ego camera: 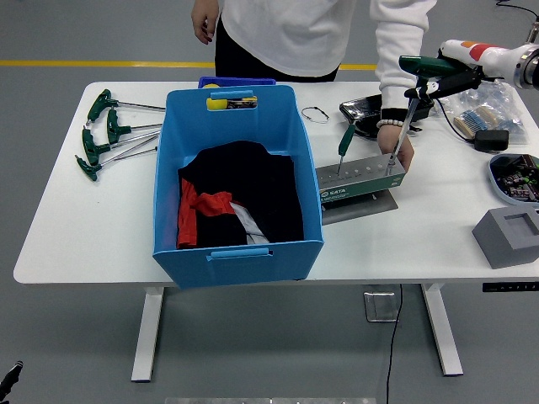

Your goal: Lift tool from toolbox,place it in box,lift tool from toolbox,place it in box

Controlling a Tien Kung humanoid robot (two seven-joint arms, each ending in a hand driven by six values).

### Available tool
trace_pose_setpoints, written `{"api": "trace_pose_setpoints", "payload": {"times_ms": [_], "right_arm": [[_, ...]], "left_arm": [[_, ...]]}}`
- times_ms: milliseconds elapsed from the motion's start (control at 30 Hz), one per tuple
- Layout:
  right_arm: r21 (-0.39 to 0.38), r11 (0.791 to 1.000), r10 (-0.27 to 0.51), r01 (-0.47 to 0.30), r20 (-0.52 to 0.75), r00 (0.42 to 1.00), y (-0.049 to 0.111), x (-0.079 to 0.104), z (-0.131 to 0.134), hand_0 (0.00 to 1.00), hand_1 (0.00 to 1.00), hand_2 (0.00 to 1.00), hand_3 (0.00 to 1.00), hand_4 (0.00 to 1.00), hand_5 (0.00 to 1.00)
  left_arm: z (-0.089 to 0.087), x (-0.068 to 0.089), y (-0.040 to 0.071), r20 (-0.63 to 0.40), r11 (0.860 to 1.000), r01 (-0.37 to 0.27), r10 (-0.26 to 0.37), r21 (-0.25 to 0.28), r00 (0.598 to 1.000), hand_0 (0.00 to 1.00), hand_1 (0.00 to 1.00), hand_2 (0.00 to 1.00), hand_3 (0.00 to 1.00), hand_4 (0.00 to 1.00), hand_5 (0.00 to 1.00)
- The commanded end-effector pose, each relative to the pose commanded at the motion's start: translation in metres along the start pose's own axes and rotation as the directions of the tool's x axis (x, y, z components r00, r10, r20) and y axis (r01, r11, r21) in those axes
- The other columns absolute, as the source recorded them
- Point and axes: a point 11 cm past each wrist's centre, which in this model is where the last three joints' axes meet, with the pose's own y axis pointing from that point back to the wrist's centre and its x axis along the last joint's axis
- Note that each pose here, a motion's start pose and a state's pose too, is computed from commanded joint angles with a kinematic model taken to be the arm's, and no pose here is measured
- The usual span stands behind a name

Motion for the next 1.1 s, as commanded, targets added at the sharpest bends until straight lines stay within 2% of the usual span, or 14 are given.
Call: {"api": "trace_pose_setpoints", "payload": {"times_ms": [333,733,967,1100], "right_arm": [[0.002,1.0,-0.026,0.026,0.0,1.0,0.006,0.007,-0.003,0.078,0.002,0.054,0.025,0.863,0.724],[0.018,1.0,-0.01,0.01,0.003,1.0,0.013,0.023,-0.011,0.077,0.002,0.053,0.026,0.857,0.702],[0.042,0.999,-0.009,0.009,0.001,1.0,0.014,0.028,-0.023,0.076,0.002,0.053,0.027,0.855,0.694],[0.062,0.998,0.016,-0.016,0.002,1.0,0.015,0.038,-0.034,0.075,0.002,0.053,0.026,0.85,0.693]], "left_arm": [[-0.005,0.002,0.0,0.001,1.0,-0.003,0.003,0.008,1.0,0.882,0.899,0.902,0.748,0.701,0.774],[-0.01,0.006,0.0,0.005,1.0,-0.012,0.012,0.018,1.0,0.883,0.899,0.902,0.748,0.7,0.773],[-0.012,0.005,0.001,0.005,1.0,-0.01,0.01,0.022,1.0,0.884,0.899,0.901,0.747,0.701,0.775],[-0.011,0.004,0.001,0.005,1.0,-0.008,0.008,0.019,1.0,0.882,0.898,0.901,0.747,0.7,0.773]]}}
